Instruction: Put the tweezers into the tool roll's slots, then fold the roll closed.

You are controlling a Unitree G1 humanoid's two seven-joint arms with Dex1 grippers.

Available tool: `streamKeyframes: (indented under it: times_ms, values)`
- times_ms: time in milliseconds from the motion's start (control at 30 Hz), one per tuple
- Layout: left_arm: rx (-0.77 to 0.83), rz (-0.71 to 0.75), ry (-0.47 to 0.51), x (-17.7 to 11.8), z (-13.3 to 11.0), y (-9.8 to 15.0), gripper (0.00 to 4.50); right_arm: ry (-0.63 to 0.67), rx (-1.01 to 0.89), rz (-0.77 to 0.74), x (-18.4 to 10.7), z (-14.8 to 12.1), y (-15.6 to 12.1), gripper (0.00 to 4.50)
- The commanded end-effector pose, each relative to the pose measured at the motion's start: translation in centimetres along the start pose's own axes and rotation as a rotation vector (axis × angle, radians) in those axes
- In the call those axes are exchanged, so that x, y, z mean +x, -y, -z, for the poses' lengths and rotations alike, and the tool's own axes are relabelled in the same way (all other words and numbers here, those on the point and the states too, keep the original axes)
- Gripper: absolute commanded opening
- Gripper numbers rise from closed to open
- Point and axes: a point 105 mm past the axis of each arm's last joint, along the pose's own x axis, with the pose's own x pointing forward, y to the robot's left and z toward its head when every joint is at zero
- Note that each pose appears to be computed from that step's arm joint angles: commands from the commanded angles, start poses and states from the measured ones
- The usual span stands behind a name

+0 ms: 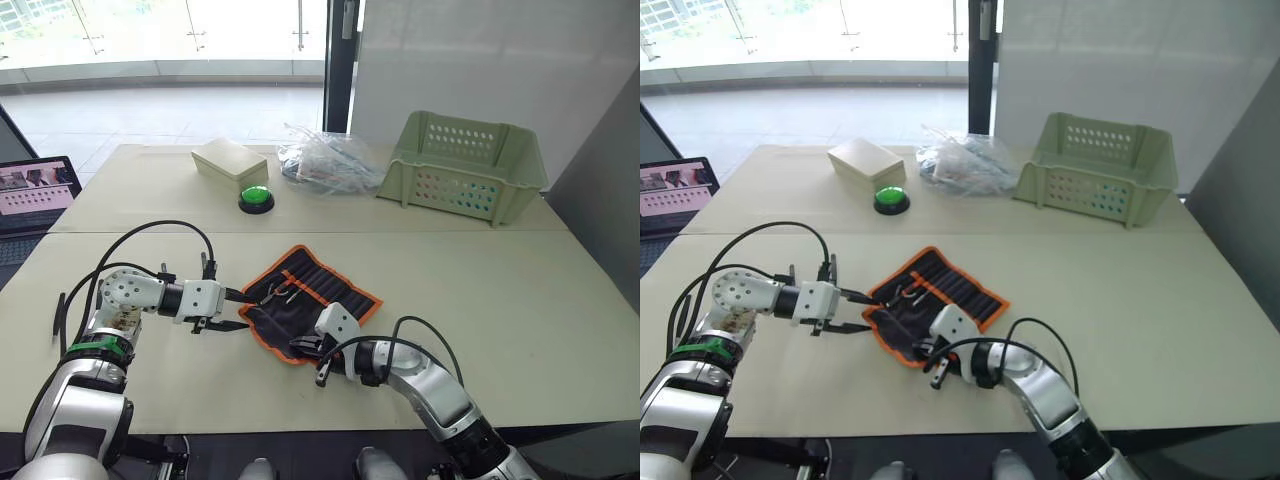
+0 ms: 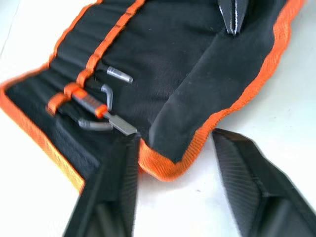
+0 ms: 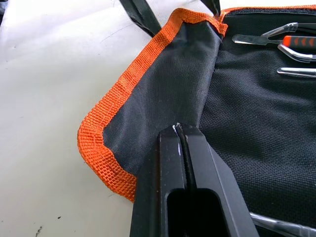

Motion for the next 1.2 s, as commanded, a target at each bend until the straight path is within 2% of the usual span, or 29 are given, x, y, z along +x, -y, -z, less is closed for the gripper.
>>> streamKeyframes:
  times_ms: [33, 100, 200, 267, 333, 433, 567, 733, 833, 933, 1000, 1200]
  values:
    - [-0.160, -0.068, 0.161, -1.6, -3.2, -0.8, 3.83, -0.112, 0.032, 0.004, -0.4, 2.9, 0.1, 0.00]
    - [-0.239, -0.099, 0.233, -1.8, -4.6, -0.9, 4.49, -0.119, 0.028, -0.002, -0.4, 3.0, 0.1, 0.00]
    - [-0.384, -0.174, 0.353, -1.0, -6.2, -1.4, 3.85, -0.118, 0.025, -0.020, -0.4, 3.0, -0.1, 0.00]
    - [-0.443, -0.220, 0.383, 0.5, -6.7, -1.3, 3.16, -0.114, 0.024, -0.025, -0.4, 2.8, -0.1, 0.00]
    - [-0.484, -0.267, 0.367, 1.7, -6.3, -1.0, 2.48, -0.112, 0.021, -0.027, -0.4, 2.7, -0.2, 0.00]
    - [-0.508, -0.335, 0.295, 3.4, -4.8, -0.1, 1.50, -0.108, 0.017, -0.032, -0.4, 2.4, -0.2, 0.00]
    - [-0.522, -0.392, 0.180, 4.1, -2.2, 1.3, 0.14, -0.105, 0.012, -0.040, -0.5, 2.2, -0.3, 0.00]
    - [-0.529, -0.402, 0.123, 4.4, -0.7, 2.3, 0.04, -0.106, 0.009, -0.041, -0.7, 2.1, -0.2, 0.00]
    - [-0.507, -0.455, 0.022, 5.2, 1.5, 2.3, 0.04, -0.047, -0.060, -0.076, -0.5, -0.3, -0.3, 0.00]
    - [-0.492, -0.406, 0.037, 5.6, 1.2, 3.1, 0.04, 0.059, -0.058, -0.057, 0.2, -3.9, 0.5, 0.00]
    - [-0.487, -0.401, 0.040, 5.4, 1.2, 3.2, 0.04, 0.088, -0.084, -0.032, 0.9, -4.9, 1.1, 0.00]
    - [-0.469, -0.401, 0.054, 5.1, 1.0, 2.9, 0.04, 0.021, -0.107, 0.001, 3.1, -3.5, 1.9, 0.00]
